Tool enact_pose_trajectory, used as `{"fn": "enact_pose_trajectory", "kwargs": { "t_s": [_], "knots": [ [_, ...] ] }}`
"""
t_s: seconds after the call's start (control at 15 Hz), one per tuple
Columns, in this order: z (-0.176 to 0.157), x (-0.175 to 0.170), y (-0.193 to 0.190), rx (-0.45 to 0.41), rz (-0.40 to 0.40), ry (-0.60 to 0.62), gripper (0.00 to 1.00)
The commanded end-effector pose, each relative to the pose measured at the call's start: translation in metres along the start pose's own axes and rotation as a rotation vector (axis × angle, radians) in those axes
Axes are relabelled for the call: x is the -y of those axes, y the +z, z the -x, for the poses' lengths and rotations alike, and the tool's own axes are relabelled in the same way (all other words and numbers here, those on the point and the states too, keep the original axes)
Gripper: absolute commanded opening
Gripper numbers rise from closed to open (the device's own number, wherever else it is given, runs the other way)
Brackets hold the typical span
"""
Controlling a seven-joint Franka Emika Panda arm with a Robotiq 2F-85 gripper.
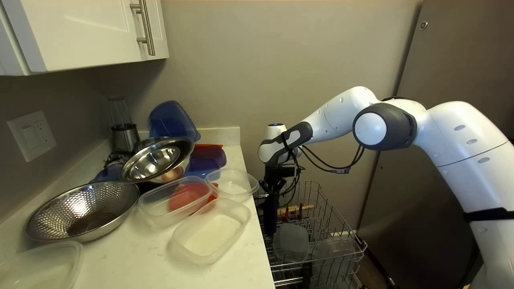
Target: Put the purple lid in the dishwasher
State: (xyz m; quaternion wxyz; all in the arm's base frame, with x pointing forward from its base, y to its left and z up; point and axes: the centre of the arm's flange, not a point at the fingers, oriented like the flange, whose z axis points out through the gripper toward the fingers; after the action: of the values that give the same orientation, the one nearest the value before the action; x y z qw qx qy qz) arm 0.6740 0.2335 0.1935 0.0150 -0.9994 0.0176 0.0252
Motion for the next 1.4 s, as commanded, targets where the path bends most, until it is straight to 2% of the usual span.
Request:
{"fn": "enact_pose_trajectory", "kwargs": {
  "t_s": [0.0, 0.67, 0.73, 0.8, 1.33],
  "knots": [
    [-0.006, 0.001, 0.012, -0.005, 0.007, -0.041, 0.07],
    [-0.014, 0.008, 0.031, -0.005, 0.005, -0.063, 0.07],
    [-0.014, 0.009, 0.031, -0.002, 0.005, -0.062, 0.37],
    [-0.014, 0.009, 0.031, -0.002, 0.006, -0.062, 0.38],
    [-0.015, 0.011, 0.029, -0.008, 0.004, -0.062, 0.86]
  ]
}}
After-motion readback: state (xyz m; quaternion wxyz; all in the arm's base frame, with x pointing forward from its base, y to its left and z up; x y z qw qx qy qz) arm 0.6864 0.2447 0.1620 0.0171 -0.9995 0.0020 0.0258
